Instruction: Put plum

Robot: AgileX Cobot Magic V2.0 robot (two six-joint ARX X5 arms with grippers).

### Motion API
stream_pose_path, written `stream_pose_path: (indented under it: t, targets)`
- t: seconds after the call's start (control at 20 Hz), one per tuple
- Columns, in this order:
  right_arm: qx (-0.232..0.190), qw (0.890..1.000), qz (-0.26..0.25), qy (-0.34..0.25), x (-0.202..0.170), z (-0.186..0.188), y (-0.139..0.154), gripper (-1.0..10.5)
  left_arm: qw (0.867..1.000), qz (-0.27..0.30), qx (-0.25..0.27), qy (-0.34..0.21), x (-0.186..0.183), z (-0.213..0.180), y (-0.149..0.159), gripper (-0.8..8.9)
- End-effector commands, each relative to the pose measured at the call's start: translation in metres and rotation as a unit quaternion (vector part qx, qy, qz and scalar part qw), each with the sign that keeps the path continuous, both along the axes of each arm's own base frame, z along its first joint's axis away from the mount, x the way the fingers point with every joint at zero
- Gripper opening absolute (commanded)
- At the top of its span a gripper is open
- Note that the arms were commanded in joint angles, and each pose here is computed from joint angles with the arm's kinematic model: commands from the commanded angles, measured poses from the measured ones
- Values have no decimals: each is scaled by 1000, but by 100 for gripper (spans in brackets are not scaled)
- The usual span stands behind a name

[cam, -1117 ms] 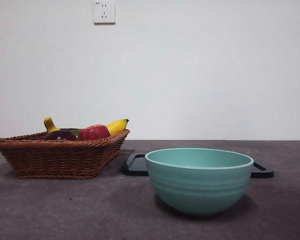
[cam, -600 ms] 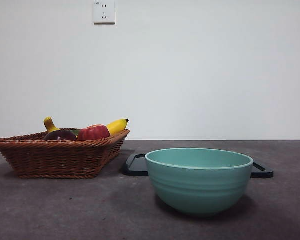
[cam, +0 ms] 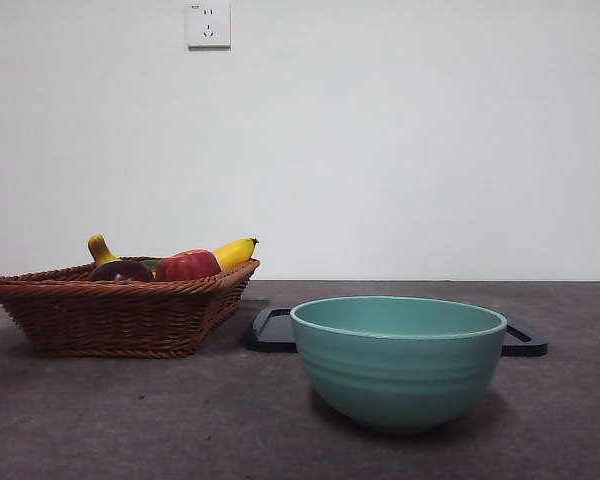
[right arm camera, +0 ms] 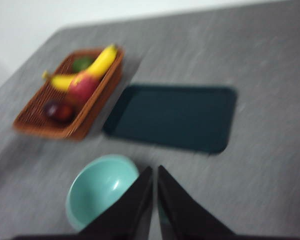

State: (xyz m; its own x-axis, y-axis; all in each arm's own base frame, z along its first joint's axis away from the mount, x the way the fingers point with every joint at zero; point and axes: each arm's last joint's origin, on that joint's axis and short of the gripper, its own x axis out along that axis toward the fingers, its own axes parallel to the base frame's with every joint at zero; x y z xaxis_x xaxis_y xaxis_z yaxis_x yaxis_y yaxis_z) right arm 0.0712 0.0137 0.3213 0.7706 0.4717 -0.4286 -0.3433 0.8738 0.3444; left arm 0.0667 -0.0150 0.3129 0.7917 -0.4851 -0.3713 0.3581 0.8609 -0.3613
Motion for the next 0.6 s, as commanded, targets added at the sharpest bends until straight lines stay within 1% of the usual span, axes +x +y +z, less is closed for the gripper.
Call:
stream_pose_path:
  t: [0.05,0.2,0.35,0.45,0.6]
  targets:
    - [-21,998,53,19,2,8,2,5,999,-46,17,-5,0,9,-2,8]
    - [-27,994,92,52,5,9,5,5,997,-72,29,15,0,11,-3,8]
    - [-36,987,129,89,7,5,10,5,992,-104,50,56,-3,5,-4,8]
    - [-45,982,151,105,6,2,12,5,988,-115,57,79,-5,1,-4,8]
    - [-48,979,167,108,6,1,14,5,988,-116,57,81,-5,1,-4,8]
